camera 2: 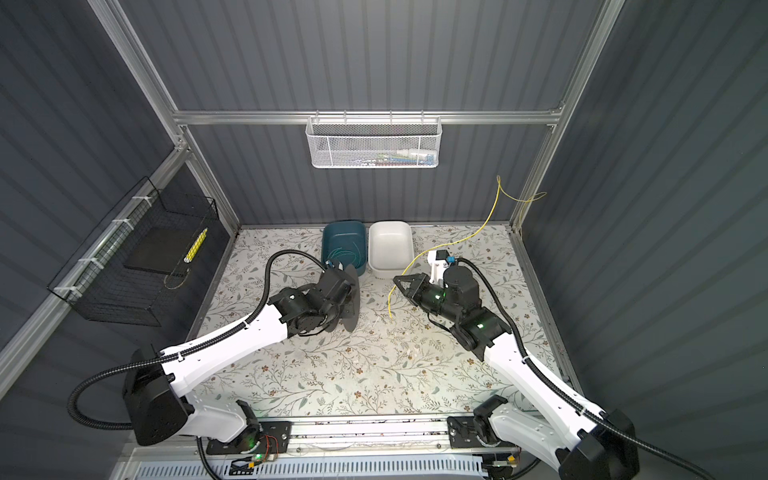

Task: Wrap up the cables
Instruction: 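Hold the spool upright with the left gripper while the right holds the cable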

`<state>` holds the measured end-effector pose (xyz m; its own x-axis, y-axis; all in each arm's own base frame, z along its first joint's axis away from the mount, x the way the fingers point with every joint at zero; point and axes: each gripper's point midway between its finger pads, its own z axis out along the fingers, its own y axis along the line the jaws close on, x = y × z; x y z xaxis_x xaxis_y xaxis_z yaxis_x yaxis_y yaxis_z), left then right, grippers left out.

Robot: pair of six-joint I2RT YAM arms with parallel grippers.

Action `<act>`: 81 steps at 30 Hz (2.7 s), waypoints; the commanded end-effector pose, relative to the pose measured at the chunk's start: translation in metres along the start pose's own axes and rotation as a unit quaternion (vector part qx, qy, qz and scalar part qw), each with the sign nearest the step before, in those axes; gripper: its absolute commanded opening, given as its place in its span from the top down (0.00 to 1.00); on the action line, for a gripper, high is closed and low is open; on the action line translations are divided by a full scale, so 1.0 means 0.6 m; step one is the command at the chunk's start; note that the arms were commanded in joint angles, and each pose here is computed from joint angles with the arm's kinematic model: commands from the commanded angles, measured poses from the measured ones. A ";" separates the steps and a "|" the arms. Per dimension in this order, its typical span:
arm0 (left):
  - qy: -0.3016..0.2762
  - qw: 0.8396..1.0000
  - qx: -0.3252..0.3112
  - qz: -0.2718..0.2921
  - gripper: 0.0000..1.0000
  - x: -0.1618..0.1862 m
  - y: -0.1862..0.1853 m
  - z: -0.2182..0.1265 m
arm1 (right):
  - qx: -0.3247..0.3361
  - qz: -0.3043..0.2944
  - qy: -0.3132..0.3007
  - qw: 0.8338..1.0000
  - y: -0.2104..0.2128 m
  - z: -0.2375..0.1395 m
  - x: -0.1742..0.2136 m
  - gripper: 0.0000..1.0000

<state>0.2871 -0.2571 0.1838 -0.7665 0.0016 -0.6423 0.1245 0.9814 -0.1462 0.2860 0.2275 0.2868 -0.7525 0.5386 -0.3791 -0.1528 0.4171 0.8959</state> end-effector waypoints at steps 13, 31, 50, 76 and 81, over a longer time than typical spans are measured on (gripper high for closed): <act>-0.017 1.000 -0.016 -0.021 1.00 -0.007 -0.033 0.030 | -0.008 -0.007 -0.008 1.000 0.013 -0.010 -0.007 1.00; 0.004 1.000 0.014 -0.015 0.81 -0.003 -0.060 0.033 | 0.000 -0.008 -0.014 1.000 0.004 -0.012 -0.007 1.00; -0.003 0.999 0.046 -0.019 0.62 -0.021 -0.072 0.001 | -0.002 -0.007 -0.015 1.000 0.005 -0.017 -0.007 1.00; -0.063 0.993 0.099 0.023 0.39 -0.065 -0.052 -0.110 | -0.022 -0.008 0.002 1.000 0.030 0.012 -0.002 1.00; -0.064 0.995 0.073 0.015 0.40 -0.058 -0.027 -0.113 | -0.026 -0.013 0.010 1.000 0.039 0.020 0.005 1.00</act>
<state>0.2742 -0.2766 0.2722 -0.6642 -0.0309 -0.7469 0.2784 0.9170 -0.2856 0.2868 0.2431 0.2785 -0.7778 0.5084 -0.3695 -0.1460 0.4257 0.8930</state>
